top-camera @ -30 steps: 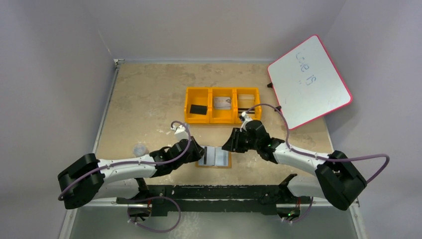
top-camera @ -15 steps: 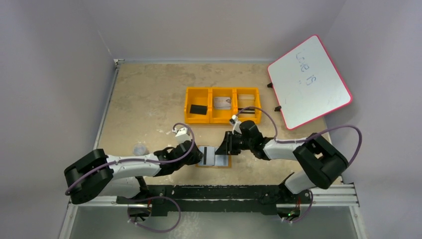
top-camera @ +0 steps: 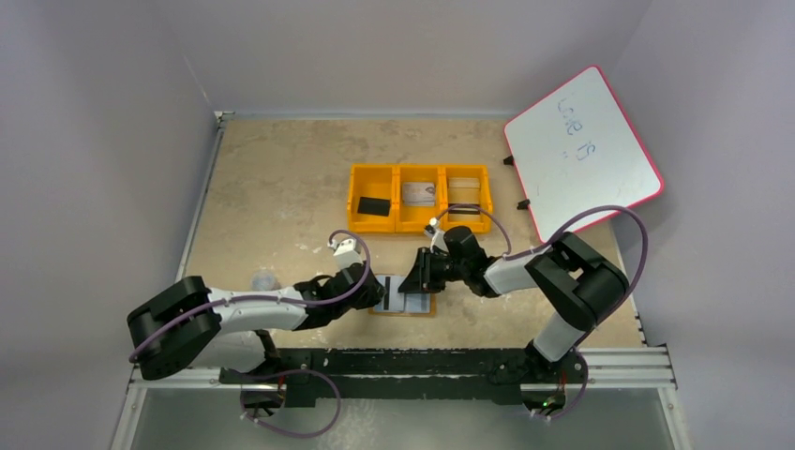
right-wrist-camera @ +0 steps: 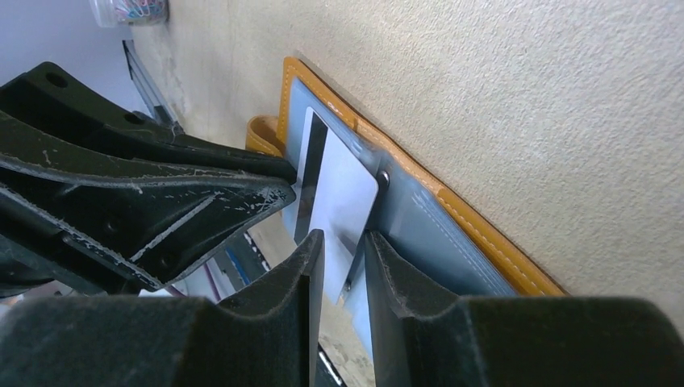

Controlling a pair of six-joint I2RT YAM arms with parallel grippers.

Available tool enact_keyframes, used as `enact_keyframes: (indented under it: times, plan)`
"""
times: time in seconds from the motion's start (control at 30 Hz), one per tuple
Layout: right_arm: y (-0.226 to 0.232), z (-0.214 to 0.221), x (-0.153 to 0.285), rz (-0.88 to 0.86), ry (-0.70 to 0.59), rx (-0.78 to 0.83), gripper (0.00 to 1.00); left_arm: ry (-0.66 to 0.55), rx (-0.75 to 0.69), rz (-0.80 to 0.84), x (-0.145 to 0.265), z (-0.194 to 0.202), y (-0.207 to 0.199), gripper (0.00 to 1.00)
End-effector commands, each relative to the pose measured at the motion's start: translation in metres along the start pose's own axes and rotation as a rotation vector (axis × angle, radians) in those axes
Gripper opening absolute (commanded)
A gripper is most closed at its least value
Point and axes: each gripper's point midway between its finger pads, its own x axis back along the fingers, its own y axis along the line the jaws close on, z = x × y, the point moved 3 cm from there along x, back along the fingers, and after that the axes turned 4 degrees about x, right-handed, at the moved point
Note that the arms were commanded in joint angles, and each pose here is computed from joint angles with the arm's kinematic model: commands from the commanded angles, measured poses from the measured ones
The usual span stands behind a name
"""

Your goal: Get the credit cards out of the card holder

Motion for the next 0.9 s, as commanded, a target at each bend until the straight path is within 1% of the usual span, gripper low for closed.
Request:
enact_keyframes:
  times: [0.0,0.2,0.27,0.3,0.37,0.4,0.67,0.87]
  plan:
    - [-0.003,-0.003,-0.005,0.020,-0.016,-0.035,0.28,0.027,-0.027,-0.027,-0.002,0.005,0.004,0.15]
    - [0.004,-0.009,-0.005,-0.008,-0.047,-0.044,0.20,0.048,-0.032,-0.009,-0.005,0.010,0.002,0.05]
    - [0.006,-0.011,-0.004,-0.013,-0.058,-0.047,0.12,0.050,-0.034,-0.010,-0.005,0.010,0.002,0.04]
    - [0.006,-0.011,-0.003,-0.009,-0.060,-0.049,0.12,0.049,-0.033,-0.012,-0.006,0.010,0.002,0.04]
    - [0.007,-0.012,-0.001,-0.003,-0.068,-0.046,0.06,0.045,-0.034,-0.019,-0.005,0.010,0.004,0.04]
    - [0.007,-0.012,0.000,0.000,-0.074,-0.045,0.04,0.042,-0.034,-0.022,-0.005,0.009,0.005,0.04]
    - [0.014,-0.017,0.015,0.036,-0.105,-0.015,0.00,-0.015,-0.016,-0.047,0.001,-0.001,0.010,0.07]
    - [0.029,-0.032,0.032,0.046,-0.181,0.064,0.00,-0.068,0.014,-0.017,0.010,-0.013,0.006,0.10]
